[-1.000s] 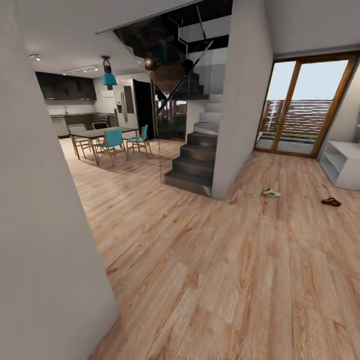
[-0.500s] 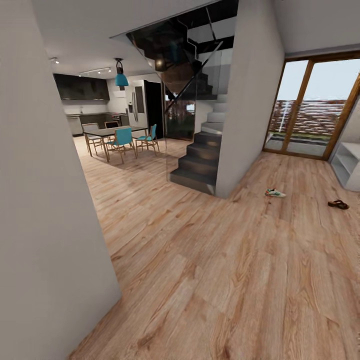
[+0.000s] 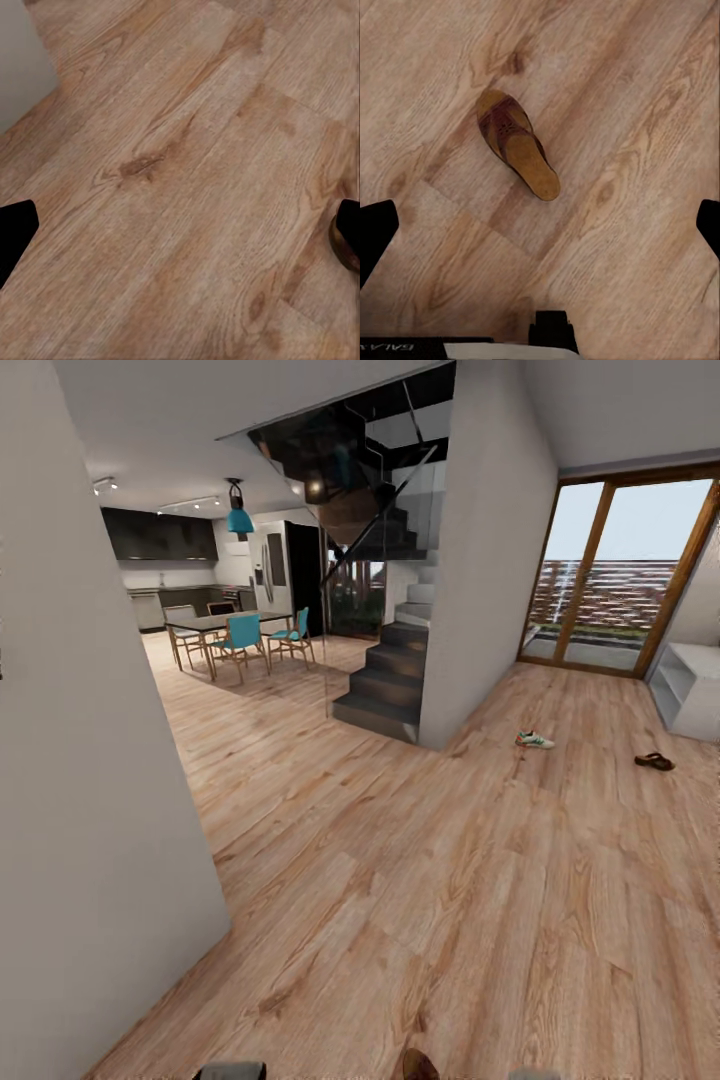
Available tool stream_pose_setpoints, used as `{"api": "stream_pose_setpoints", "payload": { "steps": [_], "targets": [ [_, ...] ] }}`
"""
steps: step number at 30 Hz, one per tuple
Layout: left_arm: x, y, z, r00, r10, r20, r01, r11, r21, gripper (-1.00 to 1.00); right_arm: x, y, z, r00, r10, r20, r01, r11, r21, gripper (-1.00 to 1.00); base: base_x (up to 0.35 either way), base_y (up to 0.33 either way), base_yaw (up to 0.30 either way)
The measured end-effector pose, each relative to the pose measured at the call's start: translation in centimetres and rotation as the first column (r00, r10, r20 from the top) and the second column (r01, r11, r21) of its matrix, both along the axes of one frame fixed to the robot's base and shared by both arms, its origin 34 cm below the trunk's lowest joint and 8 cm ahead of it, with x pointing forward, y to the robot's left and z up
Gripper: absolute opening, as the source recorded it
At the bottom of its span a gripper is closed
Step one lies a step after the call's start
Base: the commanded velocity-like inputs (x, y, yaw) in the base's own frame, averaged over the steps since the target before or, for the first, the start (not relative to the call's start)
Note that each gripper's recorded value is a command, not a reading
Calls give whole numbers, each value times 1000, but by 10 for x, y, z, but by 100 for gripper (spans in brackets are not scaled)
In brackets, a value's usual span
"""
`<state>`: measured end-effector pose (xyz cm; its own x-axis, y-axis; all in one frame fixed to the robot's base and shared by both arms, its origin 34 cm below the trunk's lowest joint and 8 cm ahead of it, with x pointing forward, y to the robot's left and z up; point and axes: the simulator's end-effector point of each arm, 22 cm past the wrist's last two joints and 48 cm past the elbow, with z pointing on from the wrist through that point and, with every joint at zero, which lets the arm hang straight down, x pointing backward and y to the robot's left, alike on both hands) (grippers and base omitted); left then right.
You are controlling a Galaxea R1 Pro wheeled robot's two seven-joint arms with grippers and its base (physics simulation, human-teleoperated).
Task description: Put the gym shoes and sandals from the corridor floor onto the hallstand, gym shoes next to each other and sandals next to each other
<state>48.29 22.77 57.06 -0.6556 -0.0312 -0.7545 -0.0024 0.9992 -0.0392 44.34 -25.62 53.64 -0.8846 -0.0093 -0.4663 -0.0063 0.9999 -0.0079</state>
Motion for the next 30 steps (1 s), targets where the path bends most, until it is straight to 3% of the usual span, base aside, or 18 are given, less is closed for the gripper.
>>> {"api": "stream_pose_setpoints", "payload": {
  "steps": [5,12,16,21,30],
  "targets": [
    [28,4,29,997,3,83,-3,1000,5,100,32,2,27,997,0,71,0,1000,5,100,-132,-99,0],
    [37,3,39,994,5,112,-6,1000,2,100,35,0,31,997,-4,79,4,1000,5,100,-24,-51,59],
    [55,3,55,988,11,155,-11,1000,0,100,36,2,31,997,-7,80,6,1000,8,100,-72,-274,255],
    [57,4,57,987,16,160,-15,1000,-5,100,36,2,31,997,-5,80,4,1000,6,100,-88,-329,287],
    [93,6,79,974,72,215,-60,996,-62,100,36,0,31,997,-7,80,6,1000,6,100,-79,-299,193]
  ]
}}
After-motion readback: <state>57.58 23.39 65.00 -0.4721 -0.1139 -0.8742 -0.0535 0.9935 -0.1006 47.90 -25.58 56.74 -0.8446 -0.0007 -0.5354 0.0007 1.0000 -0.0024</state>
